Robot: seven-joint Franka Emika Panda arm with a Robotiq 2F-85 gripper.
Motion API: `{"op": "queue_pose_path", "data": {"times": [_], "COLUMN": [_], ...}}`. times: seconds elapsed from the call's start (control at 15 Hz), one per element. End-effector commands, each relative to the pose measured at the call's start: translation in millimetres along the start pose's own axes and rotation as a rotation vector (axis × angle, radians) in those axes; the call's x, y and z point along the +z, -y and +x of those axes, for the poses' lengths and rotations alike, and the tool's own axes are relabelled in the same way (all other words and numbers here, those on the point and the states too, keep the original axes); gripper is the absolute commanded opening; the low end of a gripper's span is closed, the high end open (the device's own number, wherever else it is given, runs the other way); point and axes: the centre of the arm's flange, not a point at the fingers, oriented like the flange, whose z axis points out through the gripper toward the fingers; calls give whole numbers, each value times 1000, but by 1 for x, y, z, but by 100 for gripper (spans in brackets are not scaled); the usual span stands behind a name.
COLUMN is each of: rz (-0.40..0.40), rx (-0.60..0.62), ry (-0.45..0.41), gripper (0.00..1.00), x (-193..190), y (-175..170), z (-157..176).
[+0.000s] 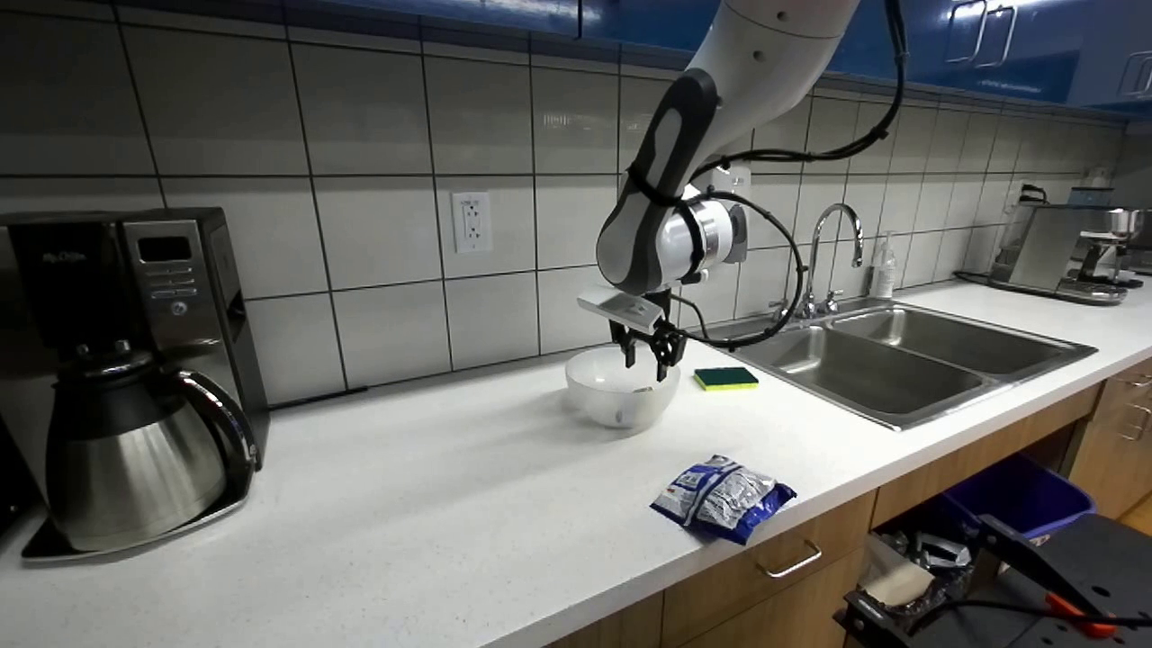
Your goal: Put the orange packet in the bowl
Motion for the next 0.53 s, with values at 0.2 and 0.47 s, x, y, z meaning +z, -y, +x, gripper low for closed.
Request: {"op": "queue_pose_path", "data": {"times": [0.2,0.47], "rz": [8,23], "rx": [-6,-8], "ry": [-29,-41], "gripper": [100,100], "x": [-22,-47], "y": [-9,-27], "z": [19,29]}}
